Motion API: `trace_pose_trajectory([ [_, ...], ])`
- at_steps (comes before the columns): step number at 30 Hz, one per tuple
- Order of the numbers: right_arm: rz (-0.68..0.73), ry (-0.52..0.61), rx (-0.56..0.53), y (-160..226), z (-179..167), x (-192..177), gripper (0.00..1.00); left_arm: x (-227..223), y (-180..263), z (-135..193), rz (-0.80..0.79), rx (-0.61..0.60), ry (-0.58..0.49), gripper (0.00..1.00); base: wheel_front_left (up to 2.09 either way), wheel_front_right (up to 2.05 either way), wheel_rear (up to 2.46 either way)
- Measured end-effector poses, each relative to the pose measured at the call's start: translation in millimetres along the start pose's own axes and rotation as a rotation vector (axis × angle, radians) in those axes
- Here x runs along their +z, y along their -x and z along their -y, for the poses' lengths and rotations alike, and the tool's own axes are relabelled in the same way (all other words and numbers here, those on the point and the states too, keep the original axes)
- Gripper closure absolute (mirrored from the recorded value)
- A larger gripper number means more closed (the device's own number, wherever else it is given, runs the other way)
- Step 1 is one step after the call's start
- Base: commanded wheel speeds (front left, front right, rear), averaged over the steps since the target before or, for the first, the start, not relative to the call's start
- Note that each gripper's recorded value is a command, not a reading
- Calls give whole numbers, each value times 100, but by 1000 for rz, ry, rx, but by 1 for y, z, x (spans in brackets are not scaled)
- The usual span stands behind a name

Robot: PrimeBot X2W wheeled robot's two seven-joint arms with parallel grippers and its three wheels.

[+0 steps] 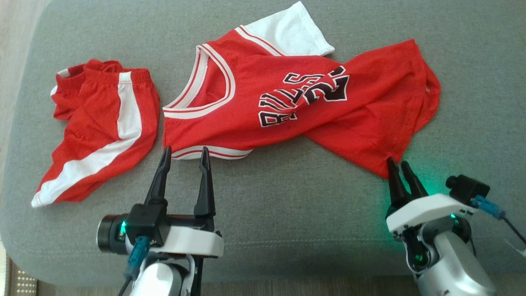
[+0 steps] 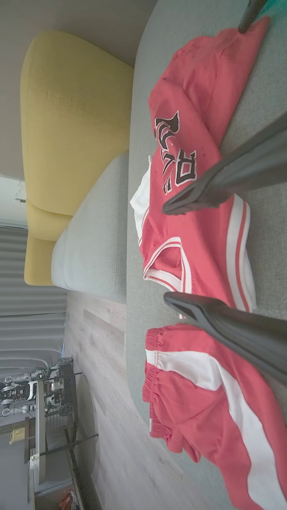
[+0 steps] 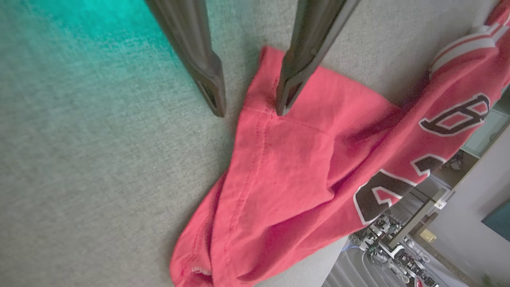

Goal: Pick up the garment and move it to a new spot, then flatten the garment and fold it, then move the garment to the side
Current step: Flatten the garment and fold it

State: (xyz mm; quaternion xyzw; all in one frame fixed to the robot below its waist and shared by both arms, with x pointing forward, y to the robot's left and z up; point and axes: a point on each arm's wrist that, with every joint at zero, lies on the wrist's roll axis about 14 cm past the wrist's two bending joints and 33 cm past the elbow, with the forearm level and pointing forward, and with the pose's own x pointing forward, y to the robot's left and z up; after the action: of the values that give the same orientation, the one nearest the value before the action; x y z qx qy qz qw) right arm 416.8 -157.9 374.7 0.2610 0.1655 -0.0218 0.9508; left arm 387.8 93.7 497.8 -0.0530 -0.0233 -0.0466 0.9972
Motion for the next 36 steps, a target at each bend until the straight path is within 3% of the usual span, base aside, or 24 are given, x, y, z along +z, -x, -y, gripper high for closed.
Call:
trace_pose_trajectory([
  [2,7,-30,-5,-3,-1,3,43,0,0,0,0,1,-2,0,0,0,0],
  [6,6,-84,-11,-8,-3,4,69,-1,1,0,-1,-1,-9,0,0,0,0],
  [9,-9,-114,-13,-9,-5,-1,100,-1,1,0,-3,-1,-10,0,0,0,0],
  [15,9,-138,-20,-9,-4,4,100,-2,2,-1,-5,-1,-18,0,0,0,0],
  [22,292,-54,-43,-2,17,94,100,-18,0,-20,-52,53,-37,0,0,0,0],
  [29,523,59,-222,54,80,164,100,-33,-9,-15,-86,10,-48,0,0,0,0],
  [32,517,30,-210,56,79,177,100,-44,-10,-13,-116,-6,-60,0,0,0,0],
  [34,416,-10,-147,42,61,160,100,-46,-13,-11,-119,-18,-63,0,0,0,0],
  [35,365,-34,-113,37,52,148,66,-46,-14,-11,-117,-20,-66,0,0,0,0],
  [36,315,-62,-81,32,42,136,43,-46,-15,-10,-116,-25,-70,0,0,0,0],
])
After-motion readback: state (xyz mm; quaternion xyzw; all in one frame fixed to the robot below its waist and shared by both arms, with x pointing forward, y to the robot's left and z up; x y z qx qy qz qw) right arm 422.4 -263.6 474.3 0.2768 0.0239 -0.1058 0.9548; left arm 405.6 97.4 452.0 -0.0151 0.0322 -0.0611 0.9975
